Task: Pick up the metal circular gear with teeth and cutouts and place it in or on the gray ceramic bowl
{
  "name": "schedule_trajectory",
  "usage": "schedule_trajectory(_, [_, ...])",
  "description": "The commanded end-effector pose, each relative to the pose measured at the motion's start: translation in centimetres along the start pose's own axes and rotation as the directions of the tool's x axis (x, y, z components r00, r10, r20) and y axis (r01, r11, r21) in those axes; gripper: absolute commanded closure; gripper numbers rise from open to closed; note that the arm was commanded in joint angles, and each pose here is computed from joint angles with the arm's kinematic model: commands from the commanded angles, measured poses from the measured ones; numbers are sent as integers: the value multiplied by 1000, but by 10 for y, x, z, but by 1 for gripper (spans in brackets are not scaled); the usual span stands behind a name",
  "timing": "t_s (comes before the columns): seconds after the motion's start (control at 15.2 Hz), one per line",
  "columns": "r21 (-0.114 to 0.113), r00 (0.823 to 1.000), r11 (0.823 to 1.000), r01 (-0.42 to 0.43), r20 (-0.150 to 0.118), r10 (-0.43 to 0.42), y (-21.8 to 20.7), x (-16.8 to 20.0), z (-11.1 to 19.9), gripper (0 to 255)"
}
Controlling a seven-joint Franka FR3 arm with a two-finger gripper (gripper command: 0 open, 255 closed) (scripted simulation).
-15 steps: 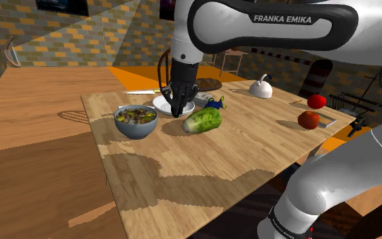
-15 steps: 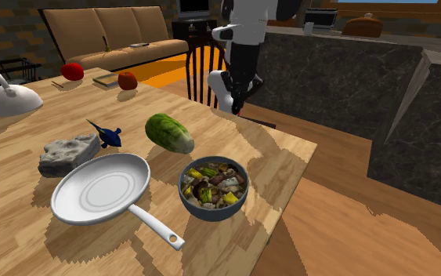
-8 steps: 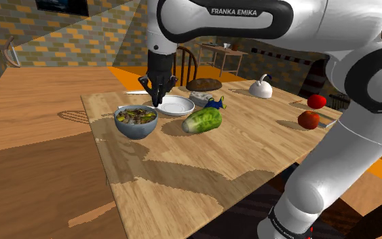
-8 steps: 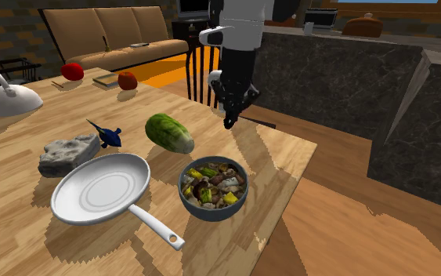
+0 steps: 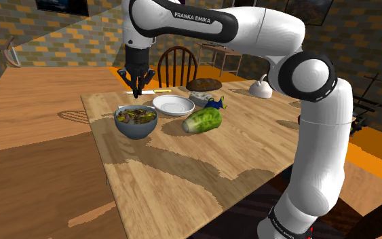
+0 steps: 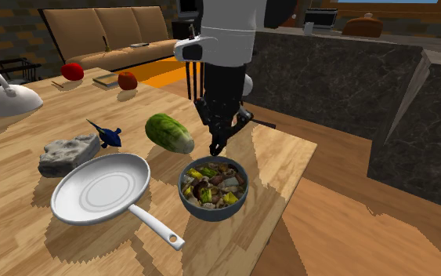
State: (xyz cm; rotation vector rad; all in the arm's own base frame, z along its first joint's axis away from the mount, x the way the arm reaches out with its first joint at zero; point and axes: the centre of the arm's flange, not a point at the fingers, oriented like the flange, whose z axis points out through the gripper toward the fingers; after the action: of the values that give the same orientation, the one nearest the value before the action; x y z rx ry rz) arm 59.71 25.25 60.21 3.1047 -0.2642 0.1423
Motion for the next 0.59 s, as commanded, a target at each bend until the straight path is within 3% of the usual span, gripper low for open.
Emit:
schedule_trajectory(0.0, [-2, 1000, 1000, -4, 0, 4, -2, 10, 8, 255])
schedule_trajectory(0.53, [-2, 1000, 1000, -4, 0, 4, -3, 6, 50, 255])
